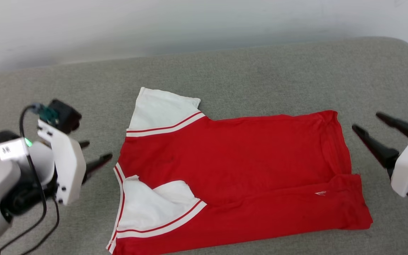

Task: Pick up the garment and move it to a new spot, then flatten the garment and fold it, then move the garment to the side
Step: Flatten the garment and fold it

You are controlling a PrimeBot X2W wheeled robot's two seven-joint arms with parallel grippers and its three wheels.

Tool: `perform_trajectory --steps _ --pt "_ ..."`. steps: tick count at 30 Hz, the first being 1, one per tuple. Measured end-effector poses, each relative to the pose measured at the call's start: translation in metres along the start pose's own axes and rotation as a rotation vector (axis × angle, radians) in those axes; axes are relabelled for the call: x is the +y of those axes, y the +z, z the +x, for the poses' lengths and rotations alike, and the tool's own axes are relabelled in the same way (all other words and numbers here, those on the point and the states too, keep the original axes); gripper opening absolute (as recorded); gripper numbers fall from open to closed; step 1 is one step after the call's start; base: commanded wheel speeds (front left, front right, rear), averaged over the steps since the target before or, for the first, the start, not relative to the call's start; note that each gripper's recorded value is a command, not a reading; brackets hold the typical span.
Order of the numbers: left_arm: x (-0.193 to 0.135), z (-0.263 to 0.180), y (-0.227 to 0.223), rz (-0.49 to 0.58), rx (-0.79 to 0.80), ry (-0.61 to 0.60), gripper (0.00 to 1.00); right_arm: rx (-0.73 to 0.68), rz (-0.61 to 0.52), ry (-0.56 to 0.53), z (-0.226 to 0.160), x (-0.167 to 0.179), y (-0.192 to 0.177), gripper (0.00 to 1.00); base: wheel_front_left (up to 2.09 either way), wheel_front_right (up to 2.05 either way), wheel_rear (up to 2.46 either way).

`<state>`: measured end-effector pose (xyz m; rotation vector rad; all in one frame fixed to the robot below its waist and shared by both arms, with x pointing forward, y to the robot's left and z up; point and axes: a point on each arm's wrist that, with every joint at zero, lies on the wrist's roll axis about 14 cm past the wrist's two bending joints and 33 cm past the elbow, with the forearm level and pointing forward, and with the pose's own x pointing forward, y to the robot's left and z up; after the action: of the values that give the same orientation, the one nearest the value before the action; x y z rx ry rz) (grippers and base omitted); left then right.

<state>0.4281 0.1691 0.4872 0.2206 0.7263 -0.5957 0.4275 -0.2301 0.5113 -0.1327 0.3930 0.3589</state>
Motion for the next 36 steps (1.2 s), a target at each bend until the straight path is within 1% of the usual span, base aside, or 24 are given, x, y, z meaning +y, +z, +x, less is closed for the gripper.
perform_trajectory --steps 4,8,13,18,24,28,29,32,36 --pt "0.017 0.007 0.045 0.037 -0.094 0.041 1.0 -0.209 -0.008 -0.058 0.002 -0.008 0.035 1.0 0.0 0.0 0.0" --pt "0.028 0.023 0.076 0.038 -0.127 0.047 1.0 -0.372 -0.02 -0.117 0.001 -0.012 0.054 1.0 0.0 0.0 0.0" --pt "0.04 0.051 0.113 0.035 -0.142 0.04 1.0 -0.459 -0.008 -0.175 0.002 -0.014 0.052 1.0 0.0 0.0 0.0" --pt "0.055 0.084 0.13 -0.021 -0.084 0.03 1.0 -0.462 0.011 -0.192 0.011 -0.01 0.041 1.0 0.0 0.0 0.0" --pt "0.068 0.127 0.116 -0.063 0.117 0.009 1.0 -0.419 0.014 -0.199 0.027 -0.009 0.024 1.0 0.0 0.0 0.0" --pt "0.067 0.157 0.092 -0.027 0.273 -0.006 1.0 -0.397 0.01 -0.209 0.037 -0.013 0.015 1.0 0.0 0.0 0.0" --pt "0.067 0.164 0.086 -0.021 0.298 -0.008 1.0 -0.392 0.006 -0.208 0.04 -0.013 0.014 1.0 0.0 0.0 0.0" --pt "0.065 0.186 0.071 -0.052 0.347 -0.024 1.0 -0.374 0.001 -0.203 0.048 -0.014 0.008 1.0 0.0 0.0 0.0" --pt "0.067 0.202 0.031 0.01 0.495 -0.015 1.0 -0.359 -0.009 -0.209 0.054 -0.018 0.003 1.0 0.0 0.0 0.0"
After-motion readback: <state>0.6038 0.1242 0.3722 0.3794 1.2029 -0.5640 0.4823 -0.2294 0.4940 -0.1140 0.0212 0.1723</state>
